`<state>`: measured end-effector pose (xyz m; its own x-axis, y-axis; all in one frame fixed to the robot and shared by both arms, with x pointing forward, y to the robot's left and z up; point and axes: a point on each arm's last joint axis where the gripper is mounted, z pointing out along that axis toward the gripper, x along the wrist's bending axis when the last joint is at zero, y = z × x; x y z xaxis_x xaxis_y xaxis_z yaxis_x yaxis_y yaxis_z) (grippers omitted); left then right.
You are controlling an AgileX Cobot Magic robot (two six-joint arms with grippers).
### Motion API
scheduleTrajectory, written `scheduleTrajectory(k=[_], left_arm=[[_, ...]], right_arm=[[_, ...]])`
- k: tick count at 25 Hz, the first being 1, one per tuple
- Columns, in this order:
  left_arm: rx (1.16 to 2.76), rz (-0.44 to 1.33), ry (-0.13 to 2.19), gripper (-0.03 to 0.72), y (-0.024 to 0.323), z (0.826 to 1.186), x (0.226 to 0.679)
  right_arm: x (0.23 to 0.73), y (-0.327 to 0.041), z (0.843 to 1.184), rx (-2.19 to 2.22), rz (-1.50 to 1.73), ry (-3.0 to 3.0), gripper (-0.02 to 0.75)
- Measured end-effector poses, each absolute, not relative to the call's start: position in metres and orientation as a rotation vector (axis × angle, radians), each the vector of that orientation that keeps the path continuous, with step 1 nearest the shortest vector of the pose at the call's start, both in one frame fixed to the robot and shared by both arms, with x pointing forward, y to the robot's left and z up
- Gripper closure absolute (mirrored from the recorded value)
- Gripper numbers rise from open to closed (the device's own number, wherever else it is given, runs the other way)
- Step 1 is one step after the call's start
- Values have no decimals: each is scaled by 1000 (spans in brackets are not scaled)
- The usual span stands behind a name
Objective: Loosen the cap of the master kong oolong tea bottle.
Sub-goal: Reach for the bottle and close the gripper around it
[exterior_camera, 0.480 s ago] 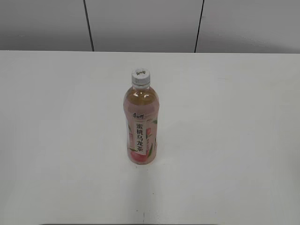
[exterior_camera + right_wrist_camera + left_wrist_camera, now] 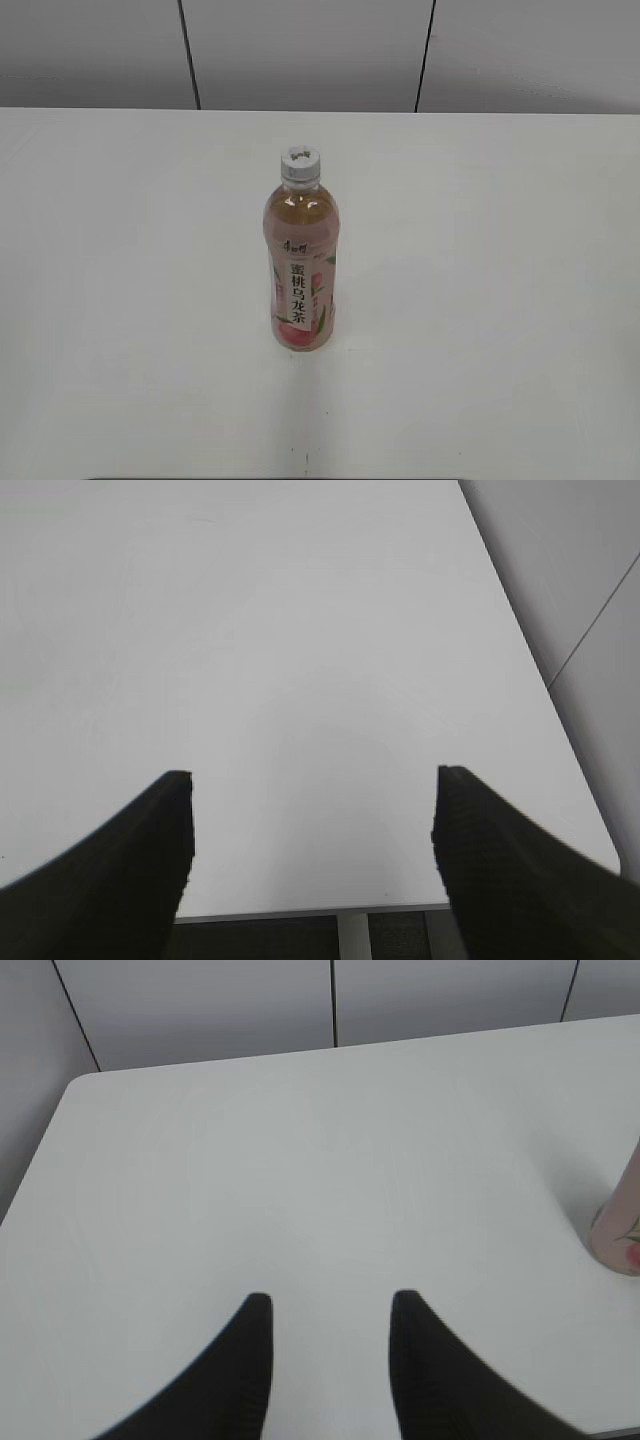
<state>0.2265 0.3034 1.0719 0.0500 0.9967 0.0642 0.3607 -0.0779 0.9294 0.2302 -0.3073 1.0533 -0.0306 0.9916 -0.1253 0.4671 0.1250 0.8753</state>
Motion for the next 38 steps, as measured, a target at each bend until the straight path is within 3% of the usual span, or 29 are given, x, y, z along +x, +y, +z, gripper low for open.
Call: scheduleTrajectory(k=[29,38], left_arm=[[1544,1030,1405,447,303,1073,226],[1240,1077,1173,447,294,1118,258]], right_arm=[[230,-307,1053,1451,839,1614,174],[230,-307,1053,1451,839,1614,174]])
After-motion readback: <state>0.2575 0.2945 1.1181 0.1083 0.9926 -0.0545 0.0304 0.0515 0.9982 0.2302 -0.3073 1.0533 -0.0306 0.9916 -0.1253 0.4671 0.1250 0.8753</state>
